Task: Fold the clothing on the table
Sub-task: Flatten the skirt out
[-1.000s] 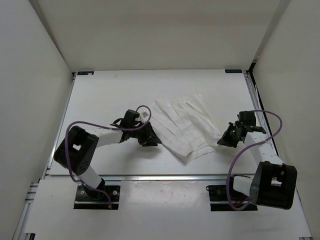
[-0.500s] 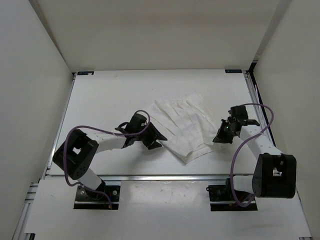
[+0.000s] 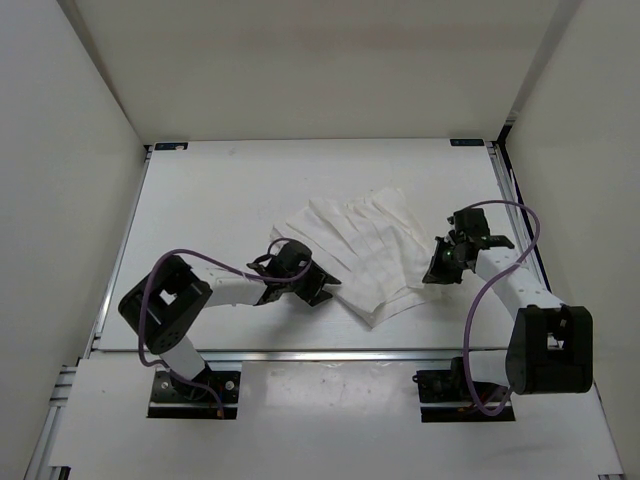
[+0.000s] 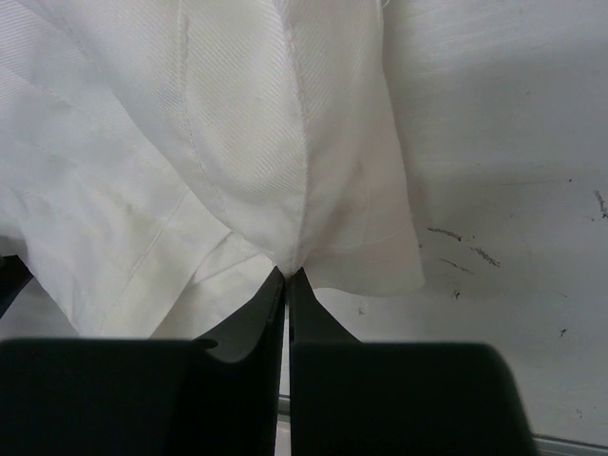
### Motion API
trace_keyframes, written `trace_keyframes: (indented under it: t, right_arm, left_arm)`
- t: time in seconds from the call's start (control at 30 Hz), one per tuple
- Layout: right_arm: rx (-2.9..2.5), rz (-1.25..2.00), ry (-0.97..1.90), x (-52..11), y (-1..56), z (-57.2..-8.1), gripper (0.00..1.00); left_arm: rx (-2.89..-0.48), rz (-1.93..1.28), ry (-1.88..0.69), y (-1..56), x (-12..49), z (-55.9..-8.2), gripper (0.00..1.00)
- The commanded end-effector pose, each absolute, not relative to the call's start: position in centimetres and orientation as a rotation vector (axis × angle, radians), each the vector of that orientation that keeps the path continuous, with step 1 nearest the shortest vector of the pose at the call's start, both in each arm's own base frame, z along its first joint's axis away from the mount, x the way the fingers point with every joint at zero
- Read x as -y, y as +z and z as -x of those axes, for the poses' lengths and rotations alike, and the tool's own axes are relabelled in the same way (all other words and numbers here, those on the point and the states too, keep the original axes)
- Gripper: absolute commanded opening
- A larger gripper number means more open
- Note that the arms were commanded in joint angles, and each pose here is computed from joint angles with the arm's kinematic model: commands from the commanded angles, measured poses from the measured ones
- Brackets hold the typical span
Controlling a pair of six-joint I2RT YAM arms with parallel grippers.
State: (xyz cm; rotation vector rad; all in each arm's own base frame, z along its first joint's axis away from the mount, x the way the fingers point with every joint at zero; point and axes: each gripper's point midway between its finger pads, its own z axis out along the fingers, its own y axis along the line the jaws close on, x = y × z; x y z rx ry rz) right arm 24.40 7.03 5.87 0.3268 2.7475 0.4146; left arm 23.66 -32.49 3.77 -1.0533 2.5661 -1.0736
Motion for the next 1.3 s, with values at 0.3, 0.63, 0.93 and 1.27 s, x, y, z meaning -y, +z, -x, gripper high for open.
trace_keyframes:
  t: [0.3,0.63,0.93,1.27]
  right_arm:
    - [-2.714,-0.240,0.370,-6.8,6.9,-25.0,0.00]
    - [-2.688,-0.086,0.561,-10.6,8.9,-25.6,0.00]
    - [-2.906,-0.044,0.680,-12.4,4.4,-21.1,0.00]
    - [-2.902,-0.154,0.662,-10.1,2.3,-21.7,0.00]
  left_arm:
    - [-2.557,1.182,-1.113,3.3,35.1,-22.6,0.22]
    - [-2.432,1.231,-1.040,3.6,25.7,-29.4,0.00]
    - [-2.493,1.185,-0.717,0.8,16.6,-34.1,0.00]
    - [-2.603,1.075,-0.760,1.3,17.4,-28.2,0.28]
